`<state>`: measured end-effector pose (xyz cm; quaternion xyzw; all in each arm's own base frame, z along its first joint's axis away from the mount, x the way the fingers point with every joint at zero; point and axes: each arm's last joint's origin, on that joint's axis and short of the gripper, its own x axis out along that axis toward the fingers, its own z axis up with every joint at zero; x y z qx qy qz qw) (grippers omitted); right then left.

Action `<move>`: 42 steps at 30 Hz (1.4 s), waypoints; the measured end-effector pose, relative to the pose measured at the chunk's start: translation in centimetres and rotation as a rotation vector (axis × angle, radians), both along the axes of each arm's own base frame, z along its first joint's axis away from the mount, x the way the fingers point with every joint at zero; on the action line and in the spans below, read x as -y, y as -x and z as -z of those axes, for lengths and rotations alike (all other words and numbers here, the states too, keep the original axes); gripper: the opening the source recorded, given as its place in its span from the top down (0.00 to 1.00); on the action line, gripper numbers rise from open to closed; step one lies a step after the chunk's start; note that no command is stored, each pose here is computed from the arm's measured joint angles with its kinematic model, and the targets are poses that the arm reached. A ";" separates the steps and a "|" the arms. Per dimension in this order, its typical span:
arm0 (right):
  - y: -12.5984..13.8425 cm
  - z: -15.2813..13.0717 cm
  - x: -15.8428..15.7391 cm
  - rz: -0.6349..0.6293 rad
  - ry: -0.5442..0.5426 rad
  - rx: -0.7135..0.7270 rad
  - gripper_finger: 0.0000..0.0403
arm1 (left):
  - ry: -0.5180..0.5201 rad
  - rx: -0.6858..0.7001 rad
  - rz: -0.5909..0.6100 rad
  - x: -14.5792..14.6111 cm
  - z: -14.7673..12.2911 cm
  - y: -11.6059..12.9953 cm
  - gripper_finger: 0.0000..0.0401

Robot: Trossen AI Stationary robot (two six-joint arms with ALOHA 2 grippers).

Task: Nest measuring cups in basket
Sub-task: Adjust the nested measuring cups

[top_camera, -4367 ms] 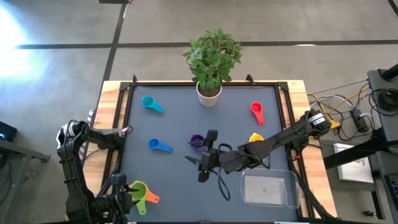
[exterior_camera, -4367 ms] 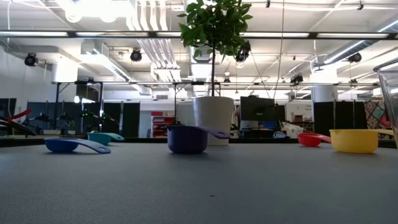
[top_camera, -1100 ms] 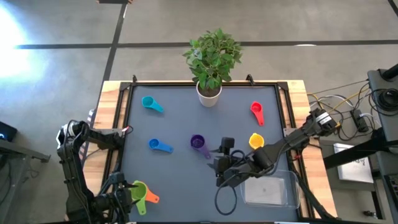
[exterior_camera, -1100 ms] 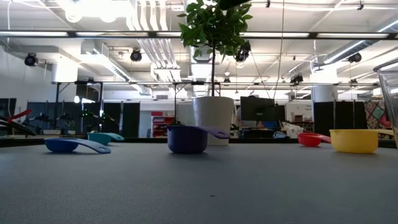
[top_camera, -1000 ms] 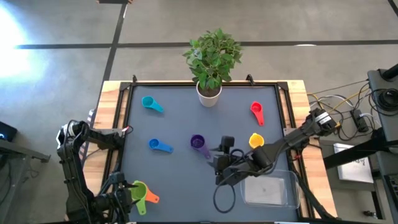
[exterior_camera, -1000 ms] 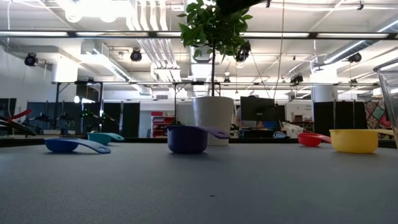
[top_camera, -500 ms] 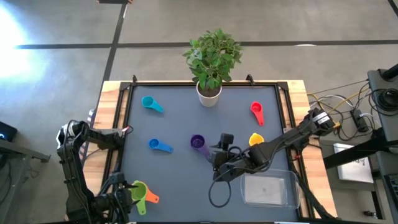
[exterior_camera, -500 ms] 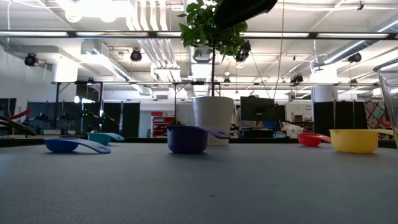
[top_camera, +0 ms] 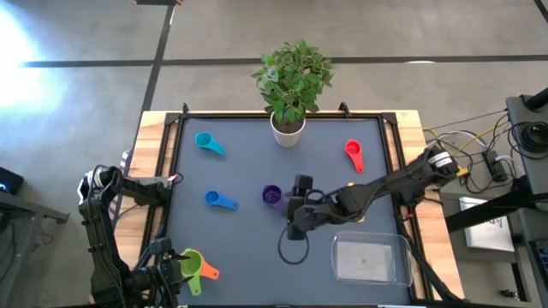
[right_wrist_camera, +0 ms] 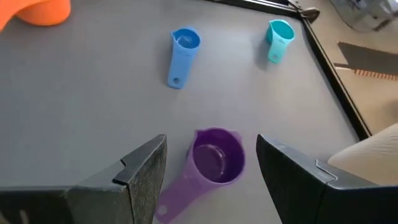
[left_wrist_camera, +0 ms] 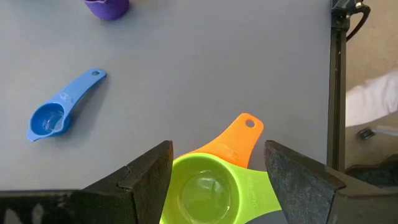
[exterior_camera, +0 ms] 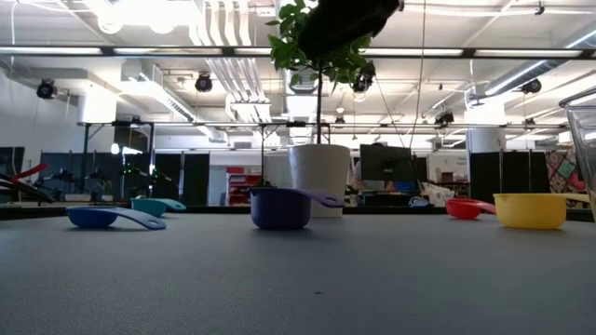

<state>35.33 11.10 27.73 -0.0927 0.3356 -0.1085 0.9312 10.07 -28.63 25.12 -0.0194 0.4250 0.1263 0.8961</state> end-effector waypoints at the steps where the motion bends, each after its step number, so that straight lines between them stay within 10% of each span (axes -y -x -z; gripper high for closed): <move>1: -0.1 0.2 0.2 -0.001 -0.012 -0.003 0.41 | -0.001 0.000 0.001 0.0 0.0 0.0 0.41; 33: -2.0 4.9 8.9 0.219 -0.140 -0.108 0.41 | -0.021 -0.007 0.013 -0.1 0.0 -0.1 0.41; 42: -0.7 7.4 7.2 0.221 -0.204 -0.118 0.41 | -0.013 -0.004 0.014 0.0 0.0 -0.1 0.41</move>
